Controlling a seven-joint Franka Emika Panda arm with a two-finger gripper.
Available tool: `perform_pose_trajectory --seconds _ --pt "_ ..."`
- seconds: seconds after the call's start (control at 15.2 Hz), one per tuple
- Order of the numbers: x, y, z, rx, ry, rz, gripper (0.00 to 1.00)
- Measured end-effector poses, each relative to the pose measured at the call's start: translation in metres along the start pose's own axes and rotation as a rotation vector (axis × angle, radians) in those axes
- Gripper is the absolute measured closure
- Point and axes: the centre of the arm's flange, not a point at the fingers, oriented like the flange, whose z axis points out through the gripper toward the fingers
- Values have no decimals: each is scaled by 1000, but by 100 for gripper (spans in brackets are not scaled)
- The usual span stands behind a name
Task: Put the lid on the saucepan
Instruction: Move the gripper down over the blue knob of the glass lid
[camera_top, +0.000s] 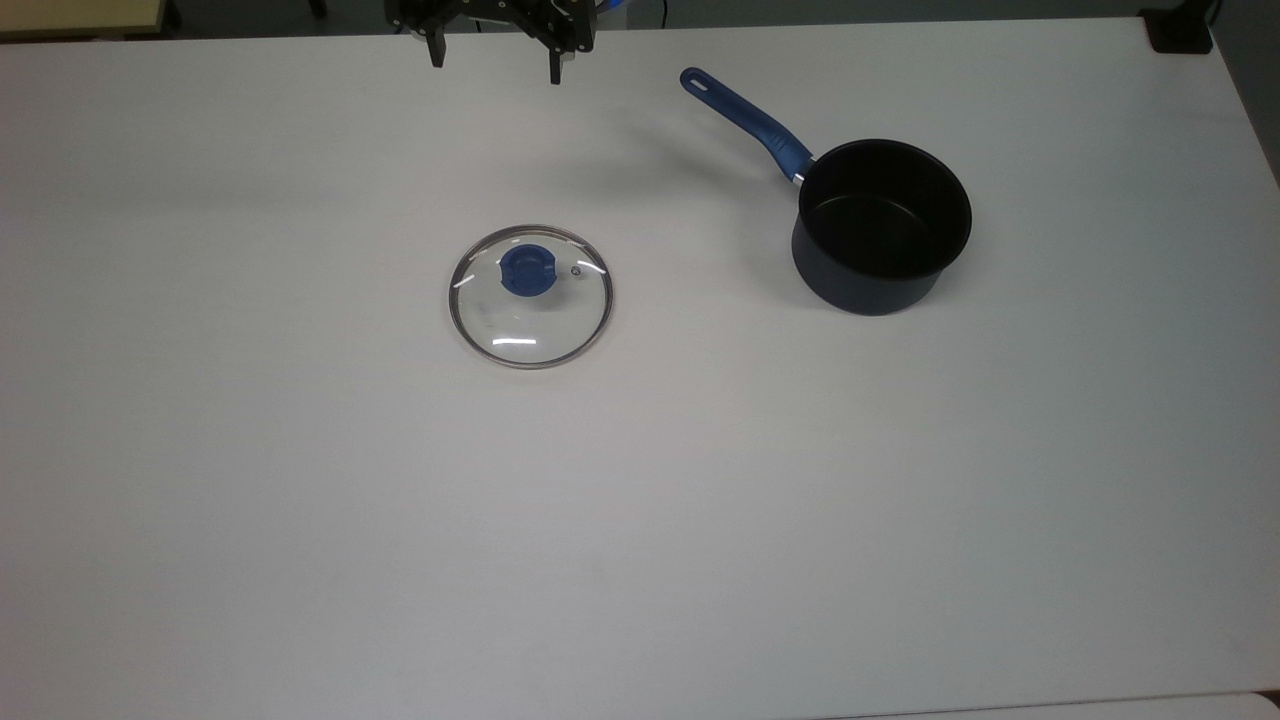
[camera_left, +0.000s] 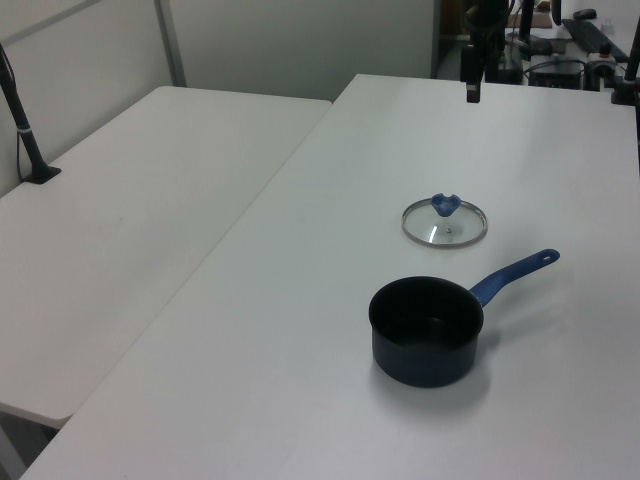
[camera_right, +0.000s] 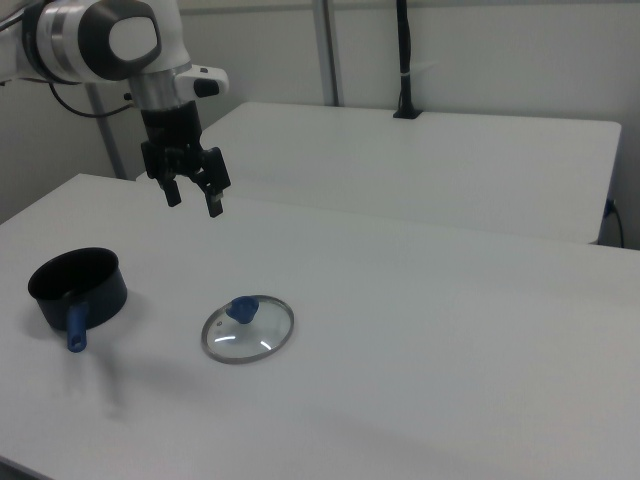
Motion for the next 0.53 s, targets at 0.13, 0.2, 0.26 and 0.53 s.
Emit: perform_pose_trajectory --seconds 0.13,0.2,0.26,0.53 --pt "0 0 0 0 0 0 0" --pt "0 0 0 0 0 0 0" --pt "0 1 0 0 0 1 0" --pt "0 2 0 0 0 4 0"
